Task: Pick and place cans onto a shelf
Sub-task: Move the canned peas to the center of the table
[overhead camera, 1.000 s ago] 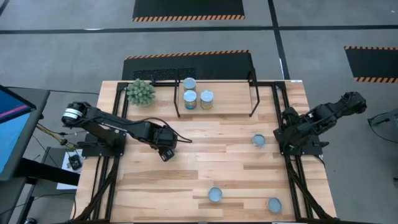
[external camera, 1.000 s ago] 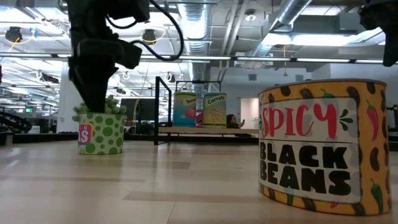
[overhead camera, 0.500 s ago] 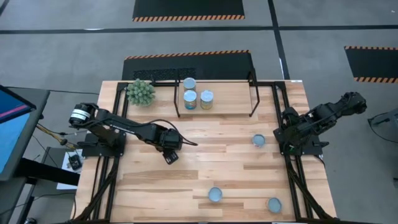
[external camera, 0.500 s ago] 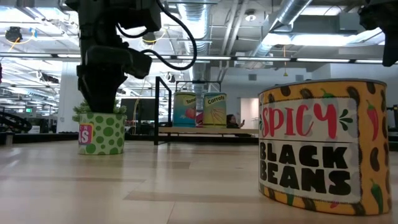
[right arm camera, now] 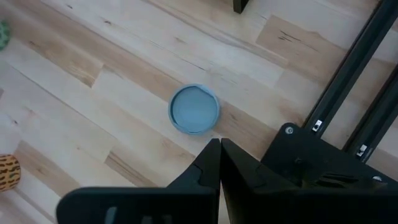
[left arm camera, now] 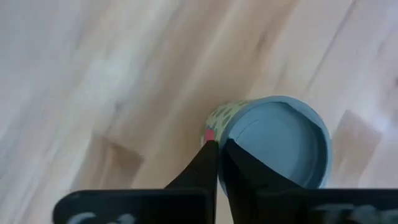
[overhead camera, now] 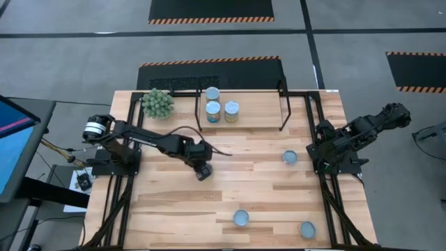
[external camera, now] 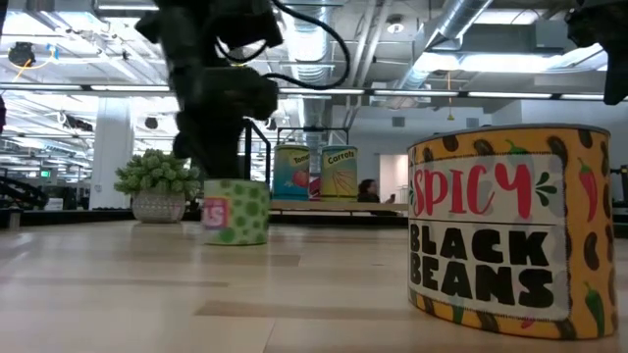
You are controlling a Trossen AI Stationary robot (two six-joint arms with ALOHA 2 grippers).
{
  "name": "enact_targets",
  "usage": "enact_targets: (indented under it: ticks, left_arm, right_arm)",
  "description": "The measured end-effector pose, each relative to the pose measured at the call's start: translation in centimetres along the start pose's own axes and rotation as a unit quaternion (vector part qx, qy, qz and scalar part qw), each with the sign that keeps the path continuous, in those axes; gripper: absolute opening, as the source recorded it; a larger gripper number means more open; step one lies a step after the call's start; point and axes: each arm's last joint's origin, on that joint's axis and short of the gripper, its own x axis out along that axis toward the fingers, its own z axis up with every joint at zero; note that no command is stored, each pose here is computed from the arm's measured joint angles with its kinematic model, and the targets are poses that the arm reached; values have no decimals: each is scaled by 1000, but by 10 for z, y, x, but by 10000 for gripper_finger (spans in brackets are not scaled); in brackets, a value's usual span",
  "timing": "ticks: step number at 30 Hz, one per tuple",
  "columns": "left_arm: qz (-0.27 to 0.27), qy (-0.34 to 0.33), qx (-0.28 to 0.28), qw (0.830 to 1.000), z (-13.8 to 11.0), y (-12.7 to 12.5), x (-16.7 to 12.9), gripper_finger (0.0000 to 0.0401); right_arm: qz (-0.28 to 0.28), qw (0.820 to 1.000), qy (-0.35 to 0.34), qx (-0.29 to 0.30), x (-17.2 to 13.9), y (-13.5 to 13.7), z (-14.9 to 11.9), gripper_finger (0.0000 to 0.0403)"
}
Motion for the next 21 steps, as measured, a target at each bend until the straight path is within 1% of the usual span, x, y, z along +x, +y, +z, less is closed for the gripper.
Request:
enact_targets:
  ticks: [2, 4, 7, 9, 13, 15, 18, 20, 21]
  left_arm:
    - [-3, -17, 6, 1000, 12, 1, -5, 1]
    - [-16, -54, 16, 998, 31, -1, -15, 1]
    - [-23, -88, 41, 995, 54, 0, -29, 0]
    - [-29, -128, 57, 990, 76, -2, -38, 0]
    - [-23, -159, 92, 983, 113, -2, -49, 0]
    - [-12, -150, 110, 983, 127, -3, -47, 0]
    - [-14, -142, 135, 981, 149, -10, -41, 0]
    - [-9, -120, 151, 981, 157, -13, -32, 0]
    - [-11, -125, 159, 979, 164, -16, -27, 0]
  right_arm:
    - [0, 1000, 0, 0, 0, 0, 0, 36]
    - [0, 1000, 0, 0, 0, 0, 0, 36]
    - [0, 1000, -1, 0, 0, 0, 0, 36]
    - [0, 1000, -1, 0, 0, 0, 0, 36]
    - [1, 1000, -1, 1, 0, 0, 0, 36]
    - [0, 1000, -1, 0, 0, 1, 0, 36]
    - [0, 1000, -1, 1, 0, 0, 0, 36]
    - [0, 1000, -1, 0, 0, 0, 0, 36]
    - [0, 1000, -1, -1, 0, 0, 0, 36]
